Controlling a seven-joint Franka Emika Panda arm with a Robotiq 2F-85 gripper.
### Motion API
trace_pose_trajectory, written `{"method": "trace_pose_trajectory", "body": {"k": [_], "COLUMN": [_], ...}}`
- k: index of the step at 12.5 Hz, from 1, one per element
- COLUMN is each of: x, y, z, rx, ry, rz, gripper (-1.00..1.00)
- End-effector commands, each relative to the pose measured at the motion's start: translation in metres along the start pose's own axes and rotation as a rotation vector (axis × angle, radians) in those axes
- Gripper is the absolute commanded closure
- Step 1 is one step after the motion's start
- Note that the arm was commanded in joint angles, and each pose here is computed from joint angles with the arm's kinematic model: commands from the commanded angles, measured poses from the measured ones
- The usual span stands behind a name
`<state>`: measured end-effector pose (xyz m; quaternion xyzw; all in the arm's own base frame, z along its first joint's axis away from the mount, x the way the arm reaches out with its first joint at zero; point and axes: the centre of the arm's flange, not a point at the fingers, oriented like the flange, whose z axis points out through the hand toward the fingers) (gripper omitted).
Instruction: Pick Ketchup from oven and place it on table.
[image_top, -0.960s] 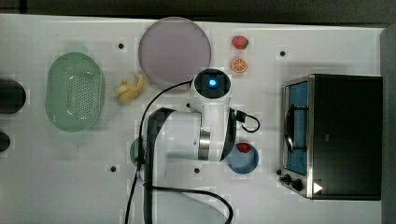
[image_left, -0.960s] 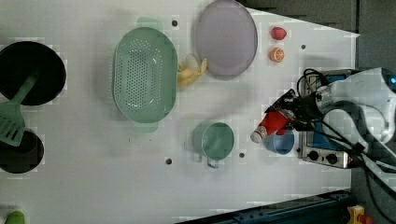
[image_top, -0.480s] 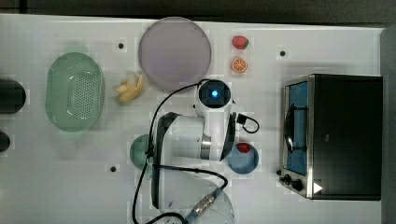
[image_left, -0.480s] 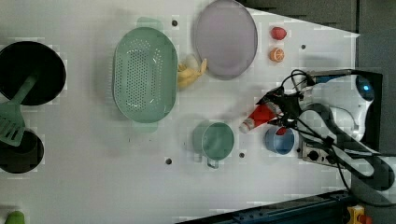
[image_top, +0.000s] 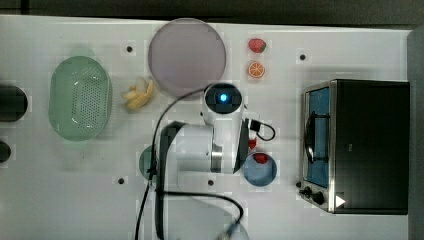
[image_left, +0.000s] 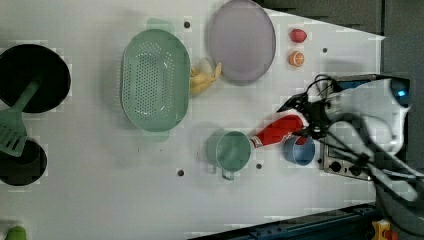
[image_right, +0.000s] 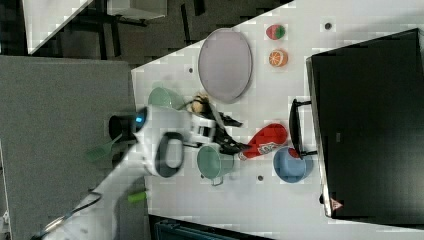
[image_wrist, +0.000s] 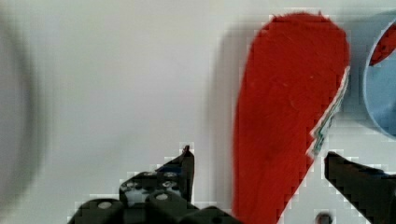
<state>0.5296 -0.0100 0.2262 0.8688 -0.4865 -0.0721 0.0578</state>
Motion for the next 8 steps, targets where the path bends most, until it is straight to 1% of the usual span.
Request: {"method": "trace_pose_trajectory", "body": {"k": [1,3,5,6,8], "x": [0.014,0.008,0.004,0.002,-0.001], "y": [-0.007,0.004,0.016,0.022,0.036], "z": [-0.172,-0.245,-0.302,-0.323,-0.352], "rx": [0.233,0.231,0.213,0.195,0.132], "ry": [0.068,0.041,0.024,0.016,0.009], "rz": [0.046,0.033,0.022,0.02,0.016], "gripper": [-1.0,-1.0,-1.0,-1.0,-1.0]}}
